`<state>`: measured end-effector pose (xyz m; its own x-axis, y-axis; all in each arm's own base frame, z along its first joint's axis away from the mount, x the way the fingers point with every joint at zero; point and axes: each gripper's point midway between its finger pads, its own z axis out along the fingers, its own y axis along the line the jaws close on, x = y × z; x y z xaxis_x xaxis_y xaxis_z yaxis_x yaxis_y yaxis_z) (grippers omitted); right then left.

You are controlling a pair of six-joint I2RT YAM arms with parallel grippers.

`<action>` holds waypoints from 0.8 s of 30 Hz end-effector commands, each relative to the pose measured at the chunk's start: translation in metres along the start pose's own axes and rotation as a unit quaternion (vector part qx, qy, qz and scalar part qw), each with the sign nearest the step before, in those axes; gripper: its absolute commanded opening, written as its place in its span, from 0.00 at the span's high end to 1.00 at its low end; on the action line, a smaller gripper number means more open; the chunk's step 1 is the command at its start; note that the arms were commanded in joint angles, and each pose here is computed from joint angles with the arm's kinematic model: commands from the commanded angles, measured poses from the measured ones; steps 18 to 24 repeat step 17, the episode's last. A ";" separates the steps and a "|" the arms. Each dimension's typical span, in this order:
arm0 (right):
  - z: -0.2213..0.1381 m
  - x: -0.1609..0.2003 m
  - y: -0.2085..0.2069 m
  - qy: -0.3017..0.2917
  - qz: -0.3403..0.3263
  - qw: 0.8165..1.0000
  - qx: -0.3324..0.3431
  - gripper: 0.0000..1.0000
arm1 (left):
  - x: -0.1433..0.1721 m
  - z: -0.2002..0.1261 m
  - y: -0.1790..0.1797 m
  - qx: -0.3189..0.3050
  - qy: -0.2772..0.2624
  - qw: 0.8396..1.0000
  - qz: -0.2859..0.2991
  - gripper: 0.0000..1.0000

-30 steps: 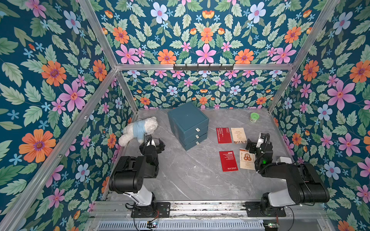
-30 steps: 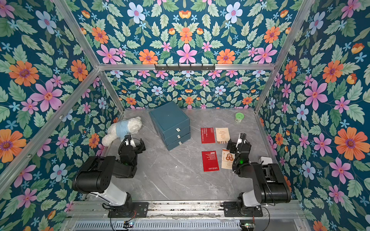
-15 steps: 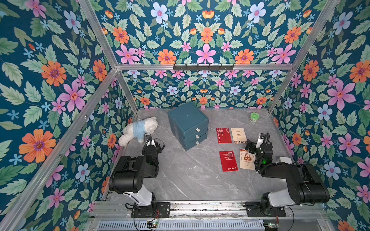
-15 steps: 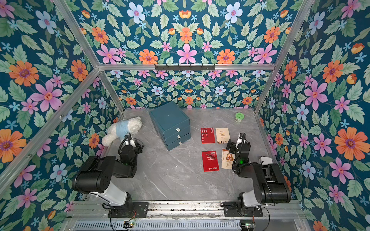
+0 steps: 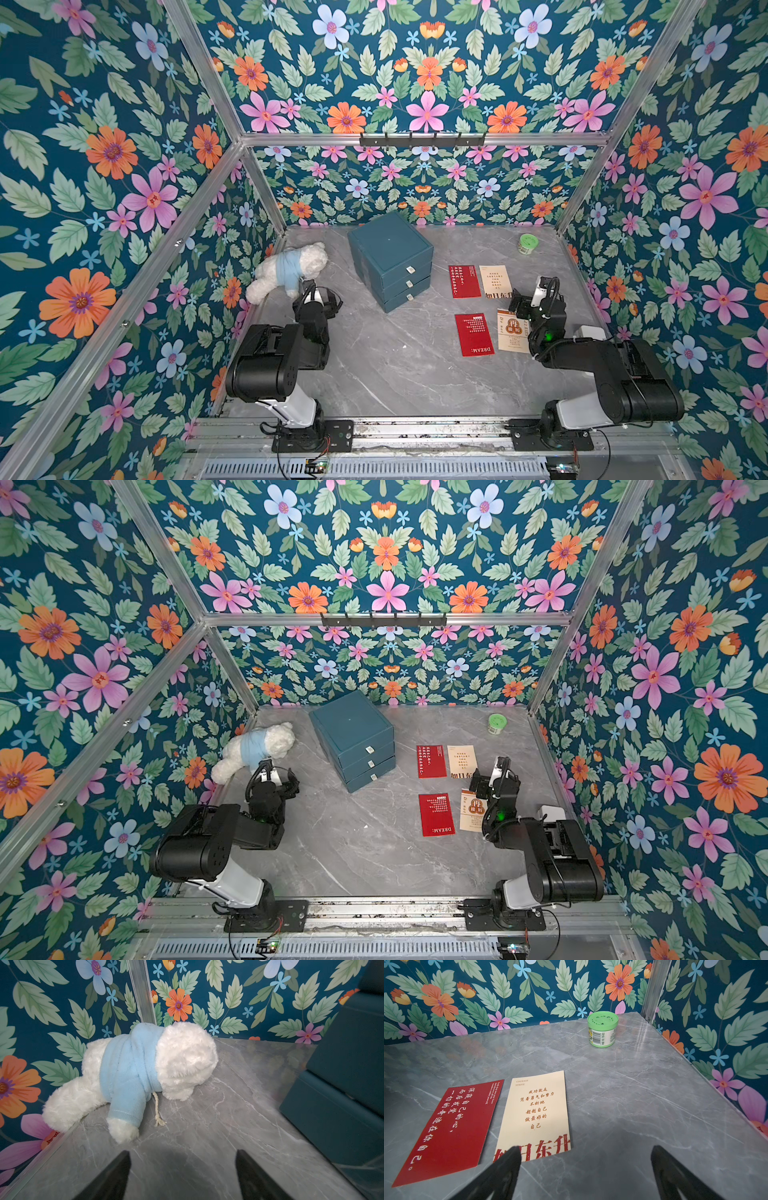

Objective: Take the postcards out of the drawer
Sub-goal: Reset both arms

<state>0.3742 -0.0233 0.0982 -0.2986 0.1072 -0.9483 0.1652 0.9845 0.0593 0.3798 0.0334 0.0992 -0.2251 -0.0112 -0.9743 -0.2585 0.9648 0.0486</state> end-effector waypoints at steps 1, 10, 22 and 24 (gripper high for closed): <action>0.000 -0.003 -0.001 -0.005 -0.002 1.000 0.002 0.01 | -0.014 -0.001 0.000 0.000 -0.029 1.000 -0.007 0.00; 0.000 -0.003 -0.001 -0.005 -0.001 1.000 0.002 0.01 | -0.013 -0.001 -0.001 0.001 -0.027 1.000 -0.007 0.00; 0.000 -0.003 -0.001 -0.005 -0.002 1.000 0.002 0.01 | -0.013 -0.001 -0.001 0.004 -0.026 1.000 -0.007 0.00; 0.000 -0.003 -0.001 -0.005 -0.002 1.000 0.002 0.01 | -0.013 -0.001 -0.001 0.004 -0.026 1.000 -0.007 0.00</action>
